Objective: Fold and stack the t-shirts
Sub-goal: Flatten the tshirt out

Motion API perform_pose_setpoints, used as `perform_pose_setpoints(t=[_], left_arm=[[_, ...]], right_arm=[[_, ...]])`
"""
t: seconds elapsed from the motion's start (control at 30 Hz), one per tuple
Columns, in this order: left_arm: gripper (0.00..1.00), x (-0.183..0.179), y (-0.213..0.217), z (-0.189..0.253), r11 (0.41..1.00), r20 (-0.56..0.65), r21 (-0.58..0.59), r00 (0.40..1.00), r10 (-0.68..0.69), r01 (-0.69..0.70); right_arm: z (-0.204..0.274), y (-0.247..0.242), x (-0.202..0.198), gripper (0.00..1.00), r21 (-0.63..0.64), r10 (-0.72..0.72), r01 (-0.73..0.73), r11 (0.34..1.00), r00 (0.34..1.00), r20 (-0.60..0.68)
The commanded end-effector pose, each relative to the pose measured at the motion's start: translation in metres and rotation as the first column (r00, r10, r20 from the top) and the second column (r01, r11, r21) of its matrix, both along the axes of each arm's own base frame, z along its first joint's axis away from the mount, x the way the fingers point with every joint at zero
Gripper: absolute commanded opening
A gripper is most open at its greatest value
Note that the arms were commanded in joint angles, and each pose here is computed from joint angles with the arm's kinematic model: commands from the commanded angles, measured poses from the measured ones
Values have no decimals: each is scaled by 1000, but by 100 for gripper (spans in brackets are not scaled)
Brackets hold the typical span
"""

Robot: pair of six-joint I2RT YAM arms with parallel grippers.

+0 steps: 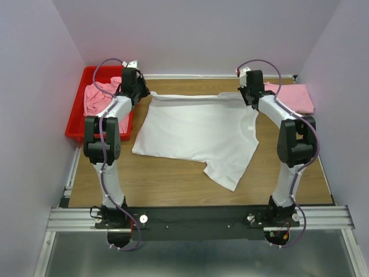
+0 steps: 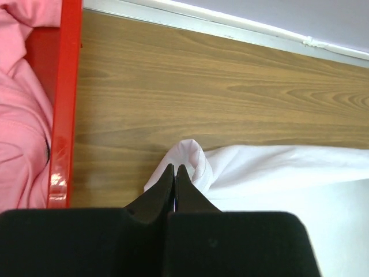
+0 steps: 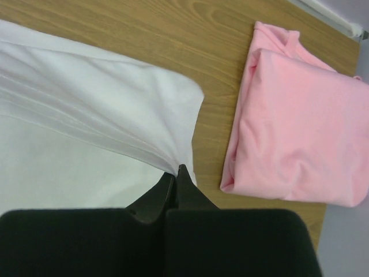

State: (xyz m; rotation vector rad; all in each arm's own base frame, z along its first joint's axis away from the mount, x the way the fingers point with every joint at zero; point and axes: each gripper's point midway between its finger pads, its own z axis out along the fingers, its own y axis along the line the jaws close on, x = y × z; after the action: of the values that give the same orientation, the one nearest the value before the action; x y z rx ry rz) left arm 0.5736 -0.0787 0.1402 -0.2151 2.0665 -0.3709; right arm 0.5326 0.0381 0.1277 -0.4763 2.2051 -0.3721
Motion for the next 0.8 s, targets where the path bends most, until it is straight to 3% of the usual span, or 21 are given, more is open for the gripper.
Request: perform_pose_setpoints(t=[0.0,0.23,0.77], left_arm=[[0,19,-8,-11,1000,8,-5,1000,-29,29],[0,37,-6,-24,999,8,37,1000,-30,30],[0,24,13,-32,997,-49,70,998,37,-34]], right_arm=[[-13,3,21,1,19,-2,2,1000,1000,24],[-24,6,16,1,44,-7,7,999,1000,3],[-23,-4,-32,1,111,-109,111,988,994,-18]])
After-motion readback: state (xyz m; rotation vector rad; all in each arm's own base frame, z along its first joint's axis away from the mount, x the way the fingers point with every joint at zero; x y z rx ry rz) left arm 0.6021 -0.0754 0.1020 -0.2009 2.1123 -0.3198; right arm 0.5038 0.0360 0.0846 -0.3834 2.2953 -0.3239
